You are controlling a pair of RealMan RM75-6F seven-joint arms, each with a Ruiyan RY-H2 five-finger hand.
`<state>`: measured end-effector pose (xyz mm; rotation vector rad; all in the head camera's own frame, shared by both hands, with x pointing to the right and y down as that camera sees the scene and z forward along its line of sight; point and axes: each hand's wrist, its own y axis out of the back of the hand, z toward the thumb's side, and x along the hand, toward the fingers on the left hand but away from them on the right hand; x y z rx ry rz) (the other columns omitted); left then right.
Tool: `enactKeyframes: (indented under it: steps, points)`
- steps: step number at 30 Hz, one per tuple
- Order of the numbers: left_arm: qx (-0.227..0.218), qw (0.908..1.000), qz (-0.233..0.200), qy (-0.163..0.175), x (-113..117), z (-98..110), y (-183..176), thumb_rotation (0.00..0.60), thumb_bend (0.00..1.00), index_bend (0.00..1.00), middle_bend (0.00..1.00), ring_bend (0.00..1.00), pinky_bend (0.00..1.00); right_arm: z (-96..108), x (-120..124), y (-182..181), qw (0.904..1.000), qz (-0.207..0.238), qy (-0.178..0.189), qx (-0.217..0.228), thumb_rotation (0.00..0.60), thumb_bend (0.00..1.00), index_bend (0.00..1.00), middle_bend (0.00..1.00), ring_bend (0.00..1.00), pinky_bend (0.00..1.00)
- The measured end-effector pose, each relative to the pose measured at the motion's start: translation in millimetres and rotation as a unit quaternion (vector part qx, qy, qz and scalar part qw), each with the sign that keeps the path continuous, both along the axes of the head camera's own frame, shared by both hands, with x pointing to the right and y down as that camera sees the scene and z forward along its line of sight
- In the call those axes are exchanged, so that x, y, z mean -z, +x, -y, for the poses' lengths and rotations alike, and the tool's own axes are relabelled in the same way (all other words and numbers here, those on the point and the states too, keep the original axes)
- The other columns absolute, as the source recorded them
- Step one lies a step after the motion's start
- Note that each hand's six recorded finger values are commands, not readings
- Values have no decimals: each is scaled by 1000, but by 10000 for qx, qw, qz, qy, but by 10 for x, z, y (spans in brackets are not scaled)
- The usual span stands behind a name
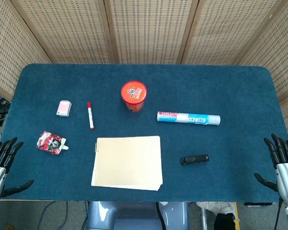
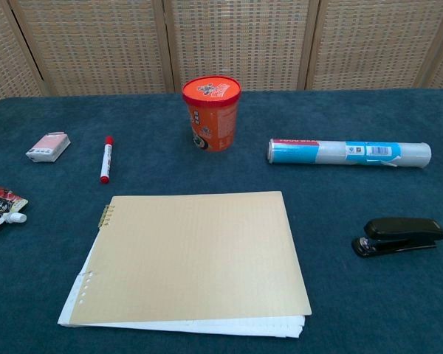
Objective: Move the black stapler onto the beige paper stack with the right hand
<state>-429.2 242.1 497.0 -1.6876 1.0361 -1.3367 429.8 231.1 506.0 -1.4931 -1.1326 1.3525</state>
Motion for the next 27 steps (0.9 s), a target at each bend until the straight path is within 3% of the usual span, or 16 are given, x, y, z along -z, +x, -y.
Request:
enactKeyframes:
  steps: [12, 16, 22, 24, 27]
  points:
    - [-25, 10000, -10, -24, -34, 17, 10, 600, 0, 0, 0, 0, 0, 12, -138, -71, 9992, 217, -315, 88, 600, 0, 20, 4, 0, 0]
    - [13, 10000, -2, -41, -76, 50, 8, 600, 0, 0, 0, 0, 0, 98, -316, -211, 9968, 231, -620, 448, 600, 0, 101, 104, 31, 2]
    - [66, 9999, 75, -102, -144, 80, -4, 600, 0, 0, 0, 0, 0, 274, -682, -594, 9854, 272, -1190, 1185, 600, 18, 263, 266, 176, 186]
    - [96, 9998, 114, -115, -162, 86, -20, 600, 0, 0, 0, 0, 0, 311, -847, -739, 9791, 258, -1436, 1415, 600, 81, 330, 326, 231, 276]
    - [148, 9997, 147, -128, -180, 96, -49, 600, 0, 0, 0, 0, 0, 352, -1112, -963, 9703, 179, -1713, 1699, 600, 157, 362, 365, 274, 317]
